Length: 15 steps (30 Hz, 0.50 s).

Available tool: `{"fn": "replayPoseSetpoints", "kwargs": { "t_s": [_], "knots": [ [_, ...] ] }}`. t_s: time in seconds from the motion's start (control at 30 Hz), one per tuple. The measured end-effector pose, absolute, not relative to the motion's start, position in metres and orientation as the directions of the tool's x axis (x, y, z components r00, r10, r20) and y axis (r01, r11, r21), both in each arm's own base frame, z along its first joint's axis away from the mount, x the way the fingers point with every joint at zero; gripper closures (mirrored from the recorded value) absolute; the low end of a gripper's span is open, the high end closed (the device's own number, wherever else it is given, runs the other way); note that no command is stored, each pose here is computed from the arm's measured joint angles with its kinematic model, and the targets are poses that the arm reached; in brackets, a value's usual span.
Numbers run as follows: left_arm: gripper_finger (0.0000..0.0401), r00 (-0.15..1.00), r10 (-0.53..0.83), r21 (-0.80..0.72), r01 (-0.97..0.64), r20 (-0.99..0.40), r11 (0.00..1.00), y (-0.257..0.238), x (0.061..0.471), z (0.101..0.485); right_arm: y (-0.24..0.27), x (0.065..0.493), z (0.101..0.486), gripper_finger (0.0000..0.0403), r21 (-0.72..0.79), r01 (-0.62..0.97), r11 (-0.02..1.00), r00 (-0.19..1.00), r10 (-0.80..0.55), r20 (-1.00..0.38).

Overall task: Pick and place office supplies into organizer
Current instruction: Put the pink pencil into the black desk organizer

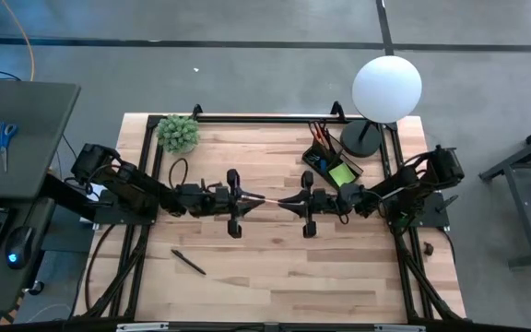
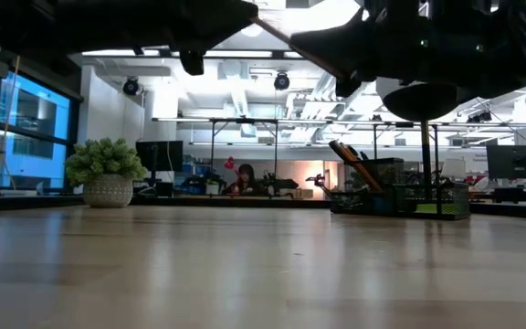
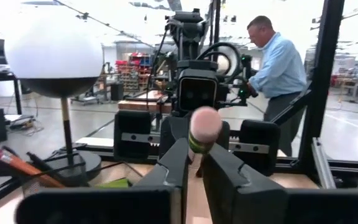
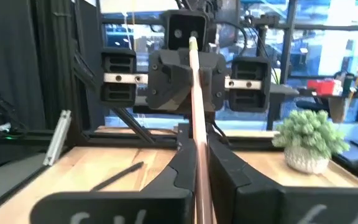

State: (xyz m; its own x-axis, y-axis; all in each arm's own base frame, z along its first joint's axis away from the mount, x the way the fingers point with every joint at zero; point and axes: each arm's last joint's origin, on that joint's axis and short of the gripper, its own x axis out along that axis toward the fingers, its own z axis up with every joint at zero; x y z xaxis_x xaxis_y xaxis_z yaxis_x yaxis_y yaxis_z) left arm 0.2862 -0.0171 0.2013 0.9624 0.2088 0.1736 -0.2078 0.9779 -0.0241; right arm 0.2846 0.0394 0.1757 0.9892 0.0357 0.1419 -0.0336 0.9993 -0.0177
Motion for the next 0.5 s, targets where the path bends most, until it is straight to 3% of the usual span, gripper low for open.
{"fn": "replayPoseSetpoints", "kwargs": {
  "t_s": [0.1,0.5],
  "knots": [
    [0.0393,0.966,0.202,-0.025,-0.201,0.161,0.979,-0.0136,0.2868,0.2,0.0376,0.2852,0.1731,0.0389,-0.007,-0.02,1.0,0.993,0.02,0.116],
    [0.039,0.971,0.205,-0.013,-0.205,0.125,0.979,-0.0104,0.2876,0.1963,0.0374,0.2857,0.1682,0.0373,0.005,-0.015,1.0,0.998,0.015,0.065]
  ]
}}
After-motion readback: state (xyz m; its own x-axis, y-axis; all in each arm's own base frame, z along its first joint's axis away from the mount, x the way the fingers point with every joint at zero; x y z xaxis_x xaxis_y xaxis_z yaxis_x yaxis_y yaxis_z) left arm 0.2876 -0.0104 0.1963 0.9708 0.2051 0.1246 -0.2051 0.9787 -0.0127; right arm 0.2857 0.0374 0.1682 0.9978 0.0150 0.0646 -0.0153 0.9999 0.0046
